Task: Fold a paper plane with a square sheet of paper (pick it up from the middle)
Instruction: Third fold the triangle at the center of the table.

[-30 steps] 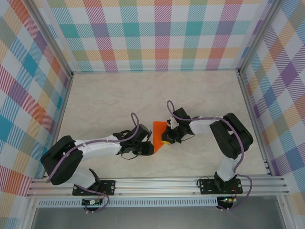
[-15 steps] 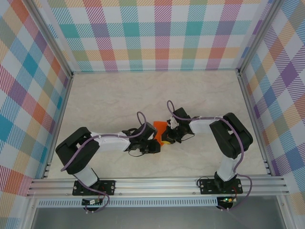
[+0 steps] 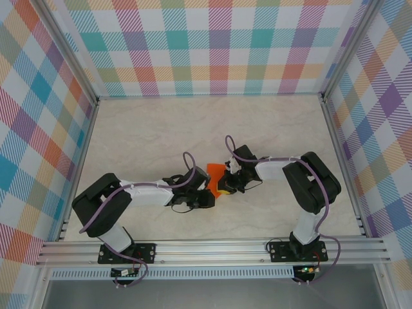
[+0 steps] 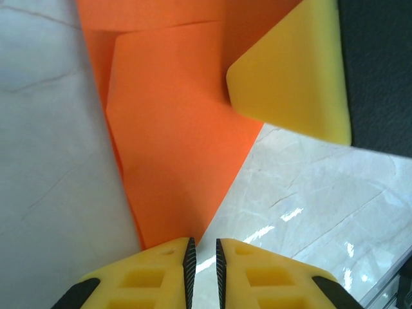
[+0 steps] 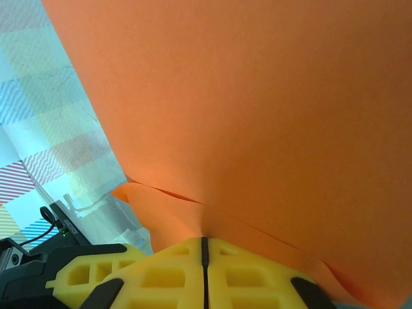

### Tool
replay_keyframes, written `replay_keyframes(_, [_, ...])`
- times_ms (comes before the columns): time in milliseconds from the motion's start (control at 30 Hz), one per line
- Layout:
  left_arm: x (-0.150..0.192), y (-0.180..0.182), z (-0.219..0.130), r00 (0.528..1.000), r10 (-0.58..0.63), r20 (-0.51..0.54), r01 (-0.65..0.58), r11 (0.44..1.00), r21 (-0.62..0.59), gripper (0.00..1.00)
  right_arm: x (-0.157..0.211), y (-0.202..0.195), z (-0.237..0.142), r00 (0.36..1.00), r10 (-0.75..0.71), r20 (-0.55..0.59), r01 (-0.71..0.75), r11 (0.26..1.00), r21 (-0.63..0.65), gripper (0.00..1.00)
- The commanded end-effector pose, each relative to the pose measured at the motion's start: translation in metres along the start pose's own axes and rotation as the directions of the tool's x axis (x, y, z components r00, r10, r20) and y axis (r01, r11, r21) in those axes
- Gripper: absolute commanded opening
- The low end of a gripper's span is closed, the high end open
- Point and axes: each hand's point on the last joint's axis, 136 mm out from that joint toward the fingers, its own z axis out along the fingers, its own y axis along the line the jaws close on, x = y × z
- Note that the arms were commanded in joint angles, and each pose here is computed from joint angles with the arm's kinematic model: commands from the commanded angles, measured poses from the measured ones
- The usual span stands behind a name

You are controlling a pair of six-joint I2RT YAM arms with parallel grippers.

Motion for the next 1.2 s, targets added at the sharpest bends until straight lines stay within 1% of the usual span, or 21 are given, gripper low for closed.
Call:
replay_keyframes(0, [0.035,0.034,-0.005,0.993,-0.011,-0.116,-0.002,0.994,-0.113,0.20,0.011,-0.075,0.017,0.996,0.084,0.008,-0.083,0.961,0.263,0.07])
replay_keyframes(167, [0.042,0.040,-0.009,0.991,-0.009,-0.137,-0.010,0.990,-0.138,0.20,0.011,-0.075,0.017,0.996,0.086,0.007,-0.085,0.960,0.266,0.07])
replay_keyframes(267, [0.043,0.044,-0.013,0.991,-0.014,-0.130,-0.006,0.988,-0.155,0.20,0.012,-0.075,0.017,0.996,0.086,0.007,-0.085,0.960,0.266,0.07])
replay_keyframes(333, [0.040,0.039,-0.016,0.994,-0.009,-0.112,-0.007,0.990,-0.139,0.20,0.011,-0.074,0.017,0.997,0.083,0.009,-0.082,0.962,0.262,0.07])
replay_keyframes(433, [0.027,0.023,-0.026,0.998,0.010,-0.056,-0.015,0.996,-0.088,0.20,0.011,-0.073,0.017,0.996,0.084,0.008,-0.083,0.962,0.259,0.07])
replay_keyframes(500, [0.012,0.006,-0.037,1.000,0.028,0.008,-0.027,0.999,-0.042,0.20,0.011,-0.072,0.016,0.996,0.084,0.008,-0.084,0.963,0.257,0.07])
replay_keyframes(633, [-0.015,-0.010,-0.049,0.994,0.031,0.107,-0.030,1.000,-0.009,0.20,0.010,-0.072,0.016,0.996,0.083,0.011,-0.083,0.964,0.254,0.08])
replay_keyframes(700, [-0.026,-0.014,-0.047,0.992,0.025,0.124,-0.025,1.000,-0.001,0.20,0.010,-0.071,0.017,0.997,0.082,0.010,-0.082,0.965,0.251,0.07])
replay_keyframes(800, [-0.032,-0.017,-0.034,0.993,0.028,0.112,-0.027,1.000,-0.008,0.19,0.009,-0.069,0.017,0.997,0.081,0.011,-0.081,0.966,0.246,0.08])
replay_keyframes(1000, [-0.042,-0.009,-0.006,0.994,0.023,0.107,-0.019,0.999,-0.040,0.15,0.008,-0.065,0.016,0.997,0.075,0.013,-0.075,0.969,0.237,0.08])
replay_keyframes(1100, [-0.039,0.004,0.003,0.995,0.007,0.095,0.001,0.996,-0.090,0.13,0.007,-0.060,0.014,0.998,0.064,0.017,-0.066,0.972,0.224,0.08])
replay_keyframes(1167, [-0.034,0.019,0.005,0.996,-0.006,0.086,0.019,0.988,-0.153,0.11,0.005,-0.052,0.011,0.999,0.045,0.025,-0.049,0.978,0.201,0.09])
